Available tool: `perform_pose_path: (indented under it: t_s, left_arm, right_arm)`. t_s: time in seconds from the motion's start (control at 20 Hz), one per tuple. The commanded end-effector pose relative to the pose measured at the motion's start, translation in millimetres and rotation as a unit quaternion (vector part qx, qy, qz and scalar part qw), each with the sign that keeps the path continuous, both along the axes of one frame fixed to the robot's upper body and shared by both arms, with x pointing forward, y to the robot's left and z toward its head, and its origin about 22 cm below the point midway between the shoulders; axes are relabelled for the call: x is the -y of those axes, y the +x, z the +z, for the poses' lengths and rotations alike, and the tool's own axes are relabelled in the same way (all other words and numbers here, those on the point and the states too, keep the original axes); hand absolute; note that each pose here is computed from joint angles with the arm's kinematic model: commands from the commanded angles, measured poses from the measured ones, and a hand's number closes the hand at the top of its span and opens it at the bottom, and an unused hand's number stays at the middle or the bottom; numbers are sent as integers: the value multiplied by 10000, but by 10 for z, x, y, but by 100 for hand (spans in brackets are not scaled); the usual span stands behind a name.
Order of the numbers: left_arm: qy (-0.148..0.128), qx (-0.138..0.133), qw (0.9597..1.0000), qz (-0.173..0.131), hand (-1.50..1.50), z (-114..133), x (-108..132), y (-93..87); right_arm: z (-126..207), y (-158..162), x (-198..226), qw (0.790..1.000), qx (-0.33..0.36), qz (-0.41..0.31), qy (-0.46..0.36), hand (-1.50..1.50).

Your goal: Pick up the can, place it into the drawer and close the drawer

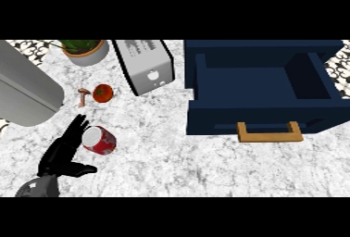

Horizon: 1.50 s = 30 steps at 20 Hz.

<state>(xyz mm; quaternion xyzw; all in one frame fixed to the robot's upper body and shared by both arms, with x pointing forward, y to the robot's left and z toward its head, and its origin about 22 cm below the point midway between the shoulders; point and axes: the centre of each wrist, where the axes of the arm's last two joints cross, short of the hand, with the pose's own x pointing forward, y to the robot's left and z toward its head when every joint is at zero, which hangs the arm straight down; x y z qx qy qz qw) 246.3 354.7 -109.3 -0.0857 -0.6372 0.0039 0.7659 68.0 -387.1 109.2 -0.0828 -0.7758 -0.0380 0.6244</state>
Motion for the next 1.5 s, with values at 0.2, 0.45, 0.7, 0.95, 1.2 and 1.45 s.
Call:
perform_pose_path:
  t_s: [0.2,0.45,0.7,0.95,1.2,1.45]
  left_arm:
    - [-180,-128,9996,-158,-150,-126,209,185]
    - [-497,-117,9987,35,-150,-144,96,225]
    - [-704,-144,9973,-154,150,-223,210,150]
    - [-970,-171,9920,-792,150,-78,260,377]
    - [-1148,291,9869,-1096,150,147,420,560]
    - [-1249,474,9908,198,150,66,687,541]
  right_arm:
    - [68,85,-217,9999,62,-87,78,-150]
    - [77,-51,-113,10000,-4,46,39,-150]
    - [65,-11,-145,10000,-42,22,50,-150]
    - [-85,-55,-158,9999,-11,90,138,-150]
    - [-11,-221,-52,9999,-93,-32,137,-150]
    - [129,-157,-115,9999,-81,-64,102,-150]
